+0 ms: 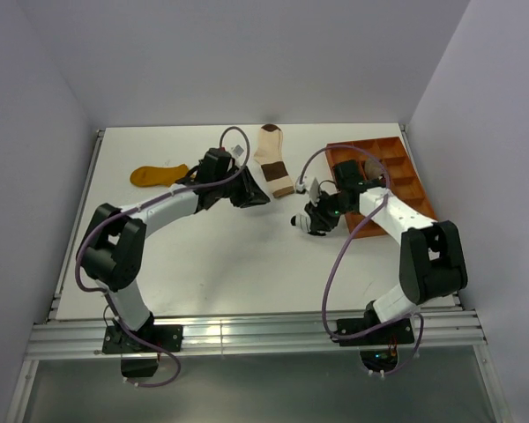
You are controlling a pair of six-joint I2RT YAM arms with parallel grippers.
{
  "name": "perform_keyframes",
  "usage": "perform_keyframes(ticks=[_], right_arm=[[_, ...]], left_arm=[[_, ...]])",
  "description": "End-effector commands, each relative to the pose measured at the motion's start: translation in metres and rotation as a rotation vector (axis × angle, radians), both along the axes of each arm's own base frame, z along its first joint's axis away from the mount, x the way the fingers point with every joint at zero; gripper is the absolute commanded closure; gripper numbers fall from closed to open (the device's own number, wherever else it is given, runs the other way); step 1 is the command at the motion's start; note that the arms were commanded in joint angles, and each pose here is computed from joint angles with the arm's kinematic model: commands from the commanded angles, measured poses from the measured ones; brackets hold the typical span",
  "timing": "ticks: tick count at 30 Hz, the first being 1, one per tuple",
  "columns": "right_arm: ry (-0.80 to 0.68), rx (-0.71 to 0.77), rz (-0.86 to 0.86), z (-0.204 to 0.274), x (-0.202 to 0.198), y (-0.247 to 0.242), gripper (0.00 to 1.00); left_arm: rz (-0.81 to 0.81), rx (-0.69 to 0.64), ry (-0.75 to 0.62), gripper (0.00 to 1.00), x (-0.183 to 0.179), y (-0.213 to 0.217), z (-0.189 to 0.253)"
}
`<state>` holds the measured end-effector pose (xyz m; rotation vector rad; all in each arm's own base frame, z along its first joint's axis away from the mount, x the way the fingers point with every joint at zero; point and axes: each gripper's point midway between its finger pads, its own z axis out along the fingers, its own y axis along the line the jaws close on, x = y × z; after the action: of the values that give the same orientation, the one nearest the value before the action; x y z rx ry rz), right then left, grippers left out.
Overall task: Roll the socks
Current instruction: Pick up the sock at the center of the board, then place the sock in the storage box.
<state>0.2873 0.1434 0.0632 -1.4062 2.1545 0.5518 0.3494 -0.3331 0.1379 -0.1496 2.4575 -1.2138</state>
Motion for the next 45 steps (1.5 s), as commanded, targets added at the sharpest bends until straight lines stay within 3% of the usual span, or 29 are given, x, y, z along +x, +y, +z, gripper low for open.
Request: perform_keyframes(ticks=[1, 9, 13, 22, 32, 45], right_arm=[[0.022, 0.113, -0.068, 0.034, 0.009, 0.004, 1.0], [-0.07, 0.122, -0.29, 0.078, 0.056, -0.041, 1.0], [-0.158, 0.089, -0.522, 0.093, 0.09, -0.103, 1.0], [-0.32, -0.091, -0.848, 0.079, 0.131, -0.183, 1.0], [-0.301, -0.175, -0.911, 0.042, 0.149, -0.204, 1.0], [-0.054, -0.148, -0.805, -0.009, 0.115, -0.173, 1.0]], left_arm=[[0.026, -0.016, -0.057, 0.73, 0.002, 0.003, 0.009], [0.013, -0.029, -0.094, 0.73, -0.006, 0.007, 0.02], [0.011, -0.022, -0.113, 0.72, -0.007, 0.009, 0.023], [-0.004, -0.027, -0.134, 0.72, -0.002, 0.005, 0.028], [-0.013, -0.025, -0.126, 0.72, -0.001, 0.002, 0.024], [-0.022, -0.009, -0.11, 0.72, -0.004, 0.003, 0.017]])
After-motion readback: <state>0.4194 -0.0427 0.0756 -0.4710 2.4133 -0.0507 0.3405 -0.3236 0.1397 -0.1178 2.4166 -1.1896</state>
